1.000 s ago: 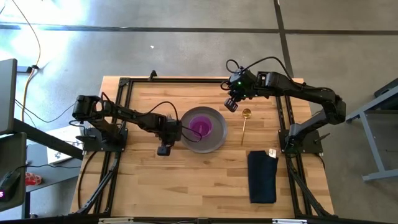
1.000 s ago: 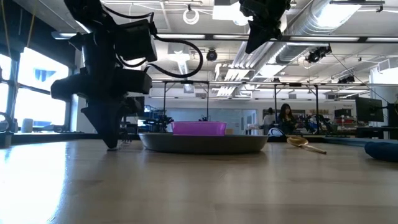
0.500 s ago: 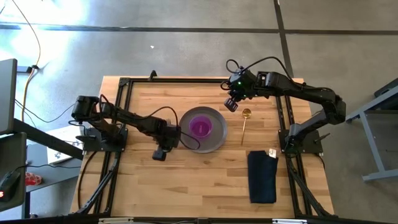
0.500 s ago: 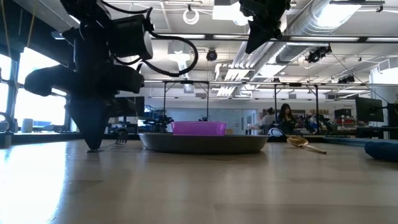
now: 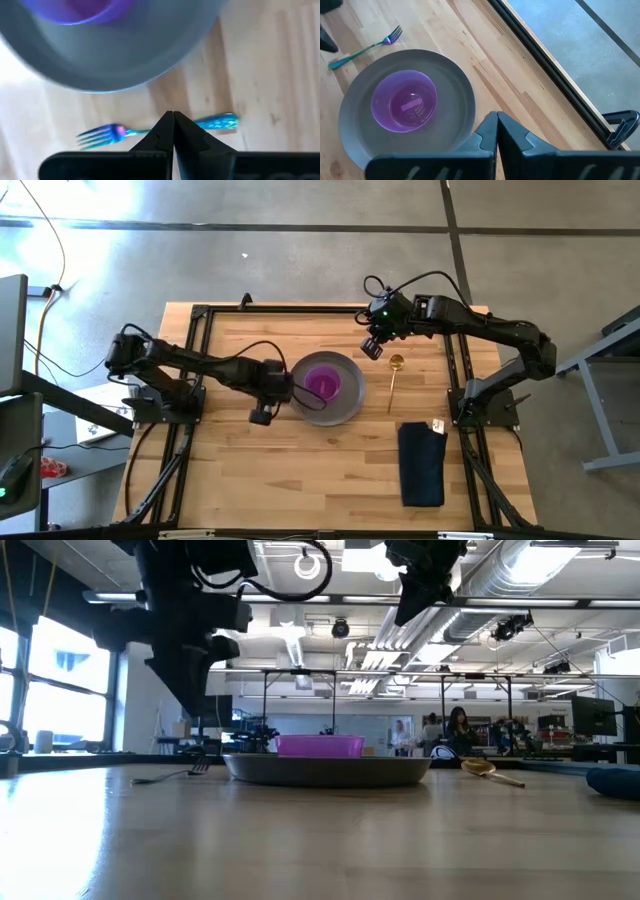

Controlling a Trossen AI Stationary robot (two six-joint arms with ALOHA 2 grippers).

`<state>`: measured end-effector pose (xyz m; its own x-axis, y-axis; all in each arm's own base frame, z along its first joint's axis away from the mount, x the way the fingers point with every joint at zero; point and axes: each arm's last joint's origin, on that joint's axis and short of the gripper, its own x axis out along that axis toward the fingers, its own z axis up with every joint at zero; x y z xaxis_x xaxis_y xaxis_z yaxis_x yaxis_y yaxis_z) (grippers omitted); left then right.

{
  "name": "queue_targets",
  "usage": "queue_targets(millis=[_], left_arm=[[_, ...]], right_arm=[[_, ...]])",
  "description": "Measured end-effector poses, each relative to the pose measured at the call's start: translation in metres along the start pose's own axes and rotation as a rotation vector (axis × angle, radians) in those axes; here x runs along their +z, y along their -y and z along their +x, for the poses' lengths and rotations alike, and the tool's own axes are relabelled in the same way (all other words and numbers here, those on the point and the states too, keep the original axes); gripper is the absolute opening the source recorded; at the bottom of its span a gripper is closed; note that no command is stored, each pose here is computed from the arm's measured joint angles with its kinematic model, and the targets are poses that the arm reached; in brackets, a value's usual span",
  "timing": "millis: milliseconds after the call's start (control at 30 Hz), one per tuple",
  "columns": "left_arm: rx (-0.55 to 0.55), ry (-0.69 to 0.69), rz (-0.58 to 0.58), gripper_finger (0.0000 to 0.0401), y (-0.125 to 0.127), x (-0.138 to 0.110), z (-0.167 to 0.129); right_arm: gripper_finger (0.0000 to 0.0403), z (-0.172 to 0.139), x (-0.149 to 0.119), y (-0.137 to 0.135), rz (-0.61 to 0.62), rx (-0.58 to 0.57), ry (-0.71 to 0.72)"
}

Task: Set table place
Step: Adjust the gray plate

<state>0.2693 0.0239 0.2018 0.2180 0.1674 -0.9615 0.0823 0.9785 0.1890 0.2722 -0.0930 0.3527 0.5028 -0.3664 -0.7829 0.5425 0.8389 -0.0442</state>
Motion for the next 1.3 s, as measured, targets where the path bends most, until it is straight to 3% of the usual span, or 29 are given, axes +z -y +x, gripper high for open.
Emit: queue_targets(millis=[167,400,667,867,1133,1300], left_arm=[[0.049,-0.05,-0.105,0.0,-0.017,-0.014,0.0],[-0.013,-0.107,-0.164,0.0,-0.033,-0.033,0.016],[0.023,0.036,-0.186,0.0,-0.038,-0.024,0.008],[0.082,0.166,-0.288,0.0,-0.061,-0.024,-0.022],[0.27,0.321,-0.386,0.0,-0.09,-0.044,-0.082],[0.316,0.323,-0.418,0.0,-0.097,-0.065,-0.101]], right_arm=[[0.0,0.0,0.0,0.0,-0.007,0.001,0.001],[0.0,0.0,-0.002,0.0,-0.01,0.003,-0.018],[0.0,0.008,-0.012,0.002,0.033,-0.063,-0.083],[0.0,0.068,-0.013,0.013,0.152,0.056,-0.024],[0.0,0.162,-0.016,0.012,0.181,0.084,-0.226],[0.0,0.2,-0.003,0.007,0.162,0.075,-0.249]])
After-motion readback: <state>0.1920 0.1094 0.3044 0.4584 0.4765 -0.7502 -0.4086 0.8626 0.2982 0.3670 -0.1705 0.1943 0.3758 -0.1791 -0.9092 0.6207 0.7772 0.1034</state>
